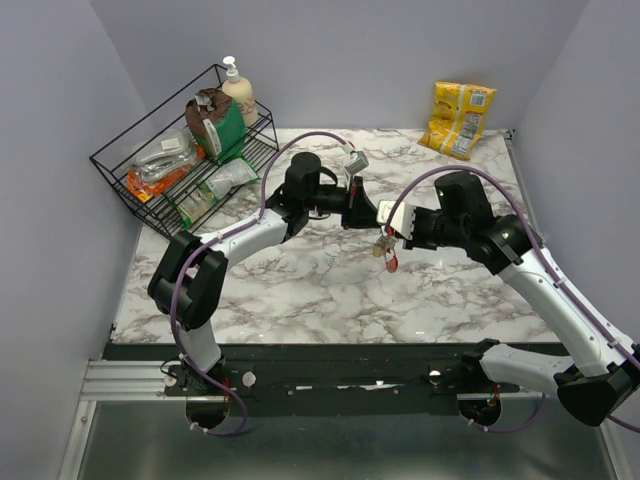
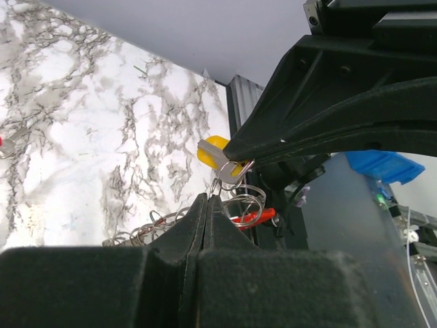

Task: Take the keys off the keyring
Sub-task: Remove the key from the keyring.

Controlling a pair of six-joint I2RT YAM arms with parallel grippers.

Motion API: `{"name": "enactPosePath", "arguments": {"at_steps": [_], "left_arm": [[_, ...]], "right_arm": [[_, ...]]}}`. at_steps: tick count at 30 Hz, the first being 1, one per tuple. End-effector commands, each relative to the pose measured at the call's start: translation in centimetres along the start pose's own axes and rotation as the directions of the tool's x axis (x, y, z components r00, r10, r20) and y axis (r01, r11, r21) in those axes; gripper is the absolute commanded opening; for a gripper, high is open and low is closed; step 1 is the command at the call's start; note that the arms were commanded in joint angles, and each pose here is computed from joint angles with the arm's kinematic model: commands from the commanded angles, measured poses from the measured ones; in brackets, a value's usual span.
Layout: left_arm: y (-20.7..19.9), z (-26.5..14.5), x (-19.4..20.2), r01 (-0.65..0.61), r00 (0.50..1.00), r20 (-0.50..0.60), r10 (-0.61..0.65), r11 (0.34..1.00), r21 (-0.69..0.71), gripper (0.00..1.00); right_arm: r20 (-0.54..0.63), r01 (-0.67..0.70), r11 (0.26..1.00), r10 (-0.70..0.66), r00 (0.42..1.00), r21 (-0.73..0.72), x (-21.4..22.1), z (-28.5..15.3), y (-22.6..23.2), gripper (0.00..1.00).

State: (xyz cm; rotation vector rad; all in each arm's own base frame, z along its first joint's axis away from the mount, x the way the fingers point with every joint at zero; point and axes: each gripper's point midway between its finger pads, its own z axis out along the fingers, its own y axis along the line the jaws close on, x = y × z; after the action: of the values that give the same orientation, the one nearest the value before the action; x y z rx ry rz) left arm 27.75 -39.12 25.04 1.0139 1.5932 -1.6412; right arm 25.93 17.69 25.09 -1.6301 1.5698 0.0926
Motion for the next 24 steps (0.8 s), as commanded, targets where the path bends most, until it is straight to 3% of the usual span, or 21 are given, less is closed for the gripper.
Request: {"name": "enactPosePath", "arguments": {"at_steps": [1, 24], "left_arm": [[2.2, -0.8, -1.3, -0.089, 0.996, -0.012, 0.088, 0.983, -0.162, 0.0], [1.9, -0.1, -0.4, -0.114, 0.993, -0.061, 0.105, 0.978, -0.175, 0.0]], "right_arm": [[0.01, -0.05, 0.999, 0.05, 0.999, -0.019, -0.8, -1.8, 0.4, 0.01], [0.092, -0.135, 0.99, 0.131, 0.987, 0.047, -4.5, -1.9, -3.6, 0.01]]}}
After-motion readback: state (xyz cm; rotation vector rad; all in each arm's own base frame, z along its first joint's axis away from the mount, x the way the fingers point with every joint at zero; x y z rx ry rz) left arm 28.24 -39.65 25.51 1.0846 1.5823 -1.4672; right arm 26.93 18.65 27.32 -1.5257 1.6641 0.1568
